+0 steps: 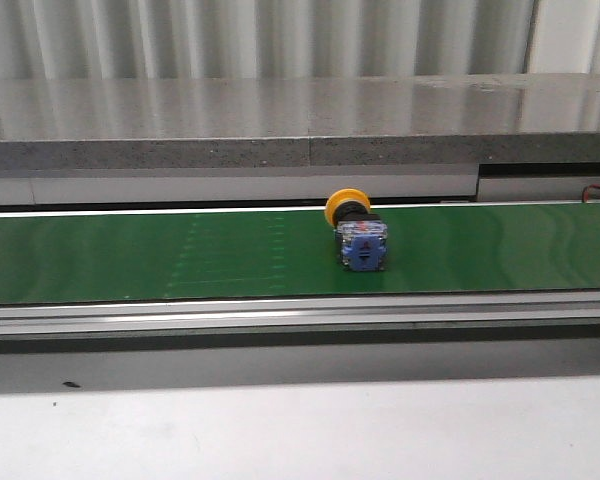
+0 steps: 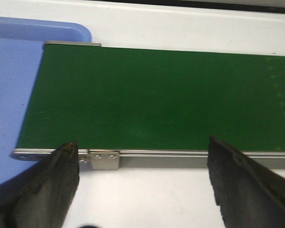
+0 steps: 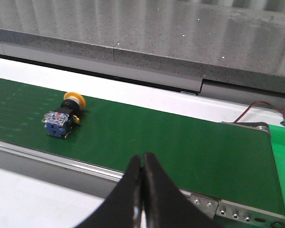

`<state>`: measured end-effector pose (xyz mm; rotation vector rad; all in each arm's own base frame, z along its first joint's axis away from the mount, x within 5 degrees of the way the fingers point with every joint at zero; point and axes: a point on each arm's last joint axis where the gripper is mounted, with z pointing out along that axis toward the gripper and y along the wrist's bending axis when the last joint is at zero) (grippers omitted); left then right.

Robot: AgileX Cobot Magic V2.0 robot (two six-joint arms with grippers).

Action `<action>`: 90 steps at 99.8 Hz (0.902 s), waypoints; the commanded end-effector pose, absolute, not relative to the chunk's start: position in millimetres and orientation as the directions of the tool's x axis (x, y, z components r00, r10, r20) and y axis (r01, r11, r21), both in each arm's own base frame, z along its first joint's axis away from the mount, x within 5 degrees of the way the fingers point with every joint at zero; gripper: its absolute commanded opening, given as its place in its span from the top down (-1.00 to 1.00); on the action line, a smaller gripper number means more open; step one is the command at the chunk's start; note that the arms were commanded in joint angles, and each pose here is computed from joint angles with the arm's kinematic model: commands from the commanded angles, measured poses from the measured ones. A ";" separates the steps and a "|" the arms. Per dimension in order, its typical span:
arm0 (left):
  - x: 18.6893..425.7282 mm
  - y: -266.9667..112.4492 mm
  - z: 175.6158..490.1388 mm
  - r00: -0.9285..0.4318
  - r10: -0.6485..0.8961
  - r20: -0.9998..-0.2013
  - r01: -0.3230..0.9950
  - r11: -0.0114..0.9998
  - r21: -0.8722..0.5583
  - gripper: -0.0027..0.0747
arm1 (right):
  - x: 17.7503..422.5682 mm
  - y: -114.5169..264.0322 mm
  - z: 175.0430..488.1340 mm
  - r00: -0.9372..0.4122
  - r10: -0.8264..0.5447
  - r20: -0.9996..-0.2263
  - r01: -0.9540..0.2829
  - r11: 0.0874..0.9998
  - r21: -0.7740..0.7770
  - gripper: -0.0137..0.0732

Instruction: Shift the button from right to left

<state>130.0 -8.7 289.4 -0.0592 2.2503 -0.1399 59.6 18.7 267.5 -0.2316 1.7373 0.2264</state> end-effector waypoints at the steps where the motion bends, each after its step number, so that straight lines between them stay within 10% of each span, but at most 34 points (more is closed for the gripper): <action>1: 144.1 -16.5 307.2 -0.602 -0.152 -0.784 0.035 0.976 -0.216 -0.48 | 60.5 18.3 282.0 -0.087 -0.014 -0.996 -0.277 0.961 0.010 0.84; 90: 277.9 -135.7 311.5 -0.893 -0.068 -0.445 0.193 0.834 -0.516 -0.48 | 60.5 18.3 282.0 -0.087 -0.014 -0.996 -0.277 0.961 0.010 0.84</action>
